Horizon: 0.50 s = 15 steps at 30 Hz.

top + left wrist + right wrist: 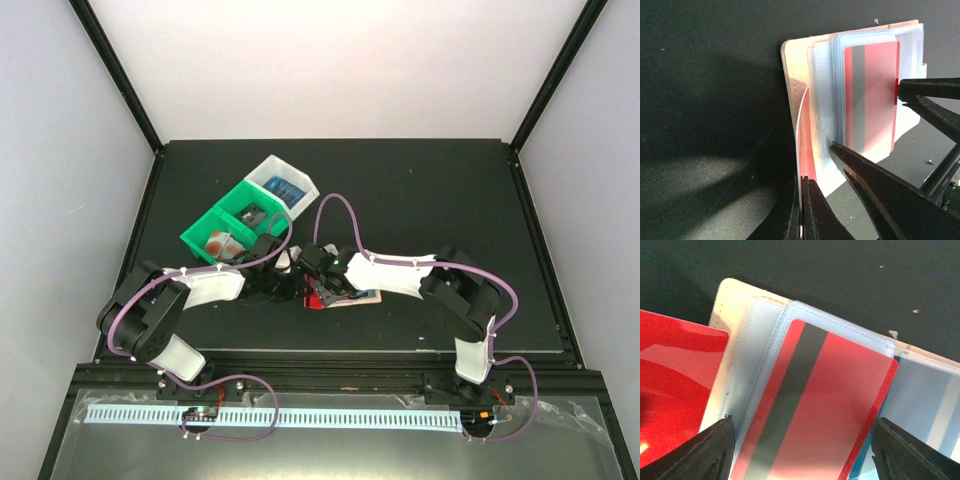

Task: Put the credit cards into the card holder
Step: Turn over the card slot in the card holder.

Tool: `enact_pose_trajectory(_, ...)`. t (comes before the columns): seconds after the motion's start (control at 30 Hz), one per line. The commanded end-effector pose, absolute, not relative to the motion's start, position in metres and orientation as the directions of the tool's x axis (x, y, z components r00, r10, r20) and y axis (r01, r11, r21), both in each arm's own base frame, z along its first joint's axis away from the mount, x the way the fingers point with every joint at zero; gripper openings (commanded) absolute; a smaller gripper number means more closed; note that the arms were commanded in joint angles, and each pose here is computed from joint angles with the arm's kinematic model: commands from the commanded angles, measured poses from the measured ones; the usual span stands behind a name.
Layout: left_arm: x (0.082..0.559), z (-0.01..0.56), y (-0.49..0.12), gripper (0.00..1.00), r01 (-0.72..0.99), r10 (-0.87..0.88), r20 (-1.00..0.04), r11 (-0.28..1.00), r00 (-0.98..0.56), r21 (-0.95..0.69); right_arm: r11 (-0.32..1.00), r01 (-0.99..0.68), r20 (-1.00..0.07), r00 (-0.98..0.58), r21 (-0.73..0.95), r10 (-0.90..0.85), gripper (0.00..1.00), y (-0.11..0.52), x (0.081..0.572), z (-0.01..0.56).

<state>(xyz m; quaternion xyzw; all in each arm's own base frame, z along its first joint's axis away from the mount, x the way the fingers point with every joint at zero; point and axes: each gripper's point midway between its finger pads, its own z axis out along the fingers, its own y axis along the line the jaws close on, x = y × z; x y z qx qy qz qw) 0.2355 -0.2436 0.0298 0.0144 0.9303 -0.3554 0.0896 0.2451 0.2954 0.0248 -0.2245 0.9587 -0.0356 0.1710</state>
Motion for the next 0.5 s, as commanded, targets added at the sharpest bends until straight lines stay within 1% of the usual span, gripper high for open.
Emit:
enact_pose_trajectory(0.0,0.228,0.009,-0.229,0.01,0.039,-0.054,-0.134,0.793,-0.989,-0.608,0.908,-0.348,-0.346,-0.843,-0.234,-0.412,0.74,0.281,0.256,0.031)
enact_pose_trajectory(0.23,0.228,0.006,-0.227,0.02,0.029,-0.06,-0.128,0.8,-0.99,-0.599,0.922,-0.253,-0.412,-0.837,-0.294,-0.361,0.72,0.263,0.265,0.05)
enact_pose_trajectory(0.47,0.227,0.005,-0.226,0.01,0.027,-0.059,-0.124,0.803,-0.99,-0.595,0.908,-0.174,-0.422,-0.841,-0.382,-0.339,0.71,0.242,0.268,0.055)
